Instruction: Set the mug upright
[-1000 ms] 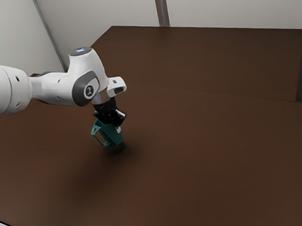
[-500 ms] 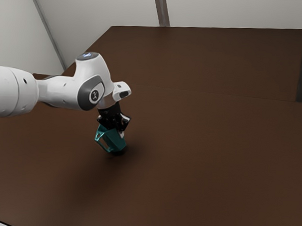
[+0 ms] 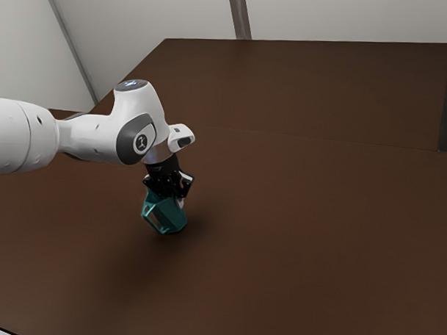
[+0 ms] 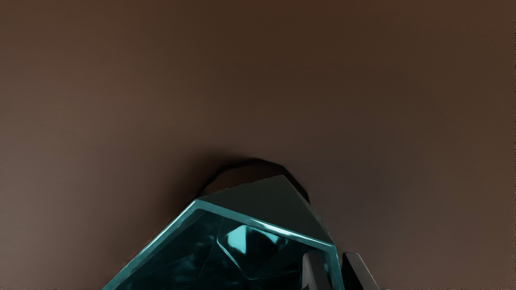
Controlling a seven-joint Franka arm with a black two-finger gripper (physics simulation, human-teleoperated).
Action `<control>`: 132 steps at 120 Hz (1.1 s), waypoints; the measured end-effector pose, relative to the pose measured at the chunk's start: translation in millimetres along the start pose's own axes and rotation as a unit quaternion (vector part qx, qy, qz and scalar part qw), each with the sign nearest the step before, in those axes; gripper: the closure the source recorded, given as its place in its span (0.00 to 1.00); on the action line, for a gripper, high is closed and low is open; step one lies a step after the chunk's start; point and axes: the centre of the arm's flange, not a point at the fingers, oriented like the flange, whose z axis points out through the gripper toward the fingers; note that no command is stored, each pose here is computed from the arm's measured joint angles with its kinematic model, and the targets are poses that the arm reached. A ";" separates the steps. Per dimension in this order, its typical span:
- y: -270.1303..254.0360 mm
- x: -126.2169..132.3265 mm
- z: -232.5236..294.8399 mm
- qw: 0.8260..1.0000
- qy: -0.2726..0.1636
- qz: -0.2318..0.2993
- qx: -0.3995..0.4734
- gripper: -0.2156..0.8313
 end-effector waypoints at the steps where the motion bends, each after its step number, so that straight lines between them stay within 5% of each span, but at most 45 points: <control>1: 0.0 0.0 -0.1 1.000 0.000 0.000 0.000 0.84; 33: 3.7 3.1 -10.2 1.000 -0.008 -0.011 -0.015 0.56; 63: 10.9 7.2 -34.3 0.999 -0.028 -0.020 -0.026 0.45; 96: -24.6 45.4 -146.7 0.999 0.029 -0.011 -0.036 0.29; 132: -49.1 56.1 -222.3 0.995 0.070 0.068 -0.011 0.23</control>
